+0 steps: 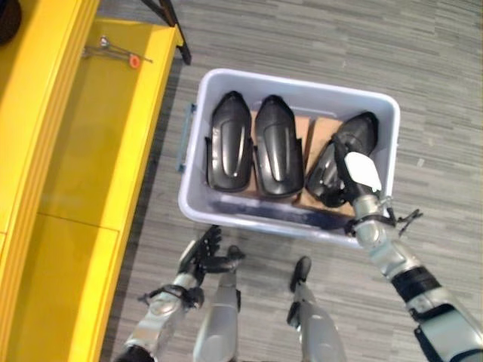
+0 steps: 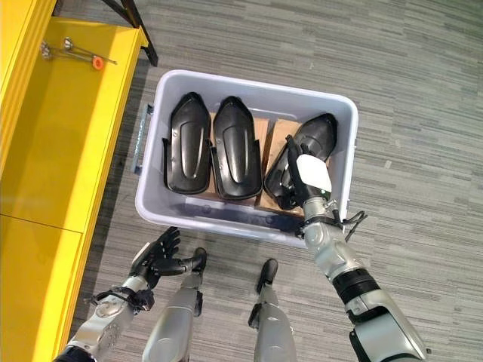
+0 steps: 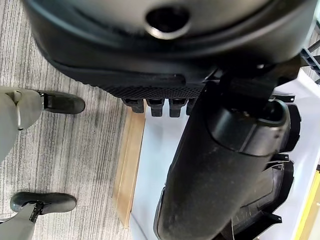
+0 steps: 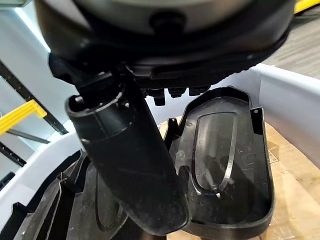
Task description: Move parts from the plastic box to the shelf.
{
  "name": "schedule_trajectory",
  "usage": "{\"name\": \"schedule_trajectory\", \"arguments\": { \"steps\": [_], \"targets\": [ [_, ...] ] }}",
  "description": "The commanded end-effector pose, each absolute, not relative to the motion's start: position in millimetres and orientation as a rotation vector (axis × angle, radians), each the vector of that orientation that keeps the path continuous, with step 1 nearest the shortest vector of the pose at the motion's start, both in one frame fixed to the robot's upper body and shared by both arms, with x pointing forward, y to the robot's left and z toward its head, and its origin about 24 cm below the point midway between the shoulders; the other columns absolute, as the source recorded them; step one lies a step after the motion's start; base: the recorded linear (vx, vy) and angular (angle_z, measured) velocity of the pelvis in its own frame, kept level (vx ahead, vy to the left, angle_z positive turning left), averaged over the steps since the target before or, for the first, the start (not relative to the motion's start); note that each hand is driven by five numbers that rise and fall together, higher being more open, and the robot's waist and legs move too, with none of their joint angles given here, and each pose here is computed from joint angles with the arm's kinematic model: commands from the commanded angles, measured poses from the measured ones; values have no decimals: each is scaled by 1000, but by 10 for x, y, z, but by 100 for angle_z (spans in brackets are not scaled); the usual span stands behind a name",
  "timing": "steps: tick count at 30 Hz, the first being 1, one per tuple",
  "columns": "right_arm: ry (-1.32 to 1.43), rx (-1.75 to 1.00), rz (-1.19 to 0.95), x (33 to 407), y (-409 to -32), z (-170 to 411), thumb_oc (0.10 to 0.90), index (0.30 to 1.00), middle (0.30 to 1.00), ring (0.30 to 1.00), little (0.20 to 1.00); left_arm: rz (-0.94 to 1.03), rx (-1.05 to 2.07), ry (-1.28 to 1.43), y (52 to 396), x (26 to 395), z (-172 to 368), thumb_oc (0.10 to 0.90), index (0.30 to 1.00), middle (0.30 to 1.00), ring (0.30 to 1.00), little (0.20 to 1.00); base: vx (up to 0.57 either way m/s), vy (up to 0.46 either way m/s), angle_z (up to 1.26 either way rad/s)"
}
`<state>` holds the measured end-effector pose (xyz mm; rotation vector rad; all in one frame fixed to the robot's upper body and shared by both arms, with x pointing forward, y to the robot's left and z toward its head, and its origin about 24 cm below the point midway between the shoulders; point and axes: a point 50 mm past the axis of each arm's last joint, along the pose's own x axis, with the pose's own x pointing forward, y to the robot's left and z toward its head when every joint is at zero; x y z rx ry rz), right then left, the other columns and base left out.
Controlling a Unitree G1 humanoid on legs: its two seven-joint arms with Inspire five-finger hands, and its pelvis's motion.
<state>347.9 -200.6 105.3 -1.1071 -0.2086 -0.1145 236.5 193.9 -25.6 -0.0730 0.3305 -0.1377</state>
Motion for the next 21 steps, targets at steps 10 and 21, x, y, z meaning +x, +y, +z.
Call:
{"name": "schedule_trajectory", "arguments": {
  "steps": [10,21],
  "targets": [
    [-397,-1143,-199,3571,-1924,1464,900,1000,1000,1000,1000,-122,-79,252,1940,2339,-168,900,1000,1000,1000,1000,-2,1,-1],
    [-551,-1016,-187,3347,-1793,1652,900,1000,1000,1000,1000,-90,-81,245,1968,2334,-153,900,1000,1000,1000,1000,0,0,0]
  ]
}}
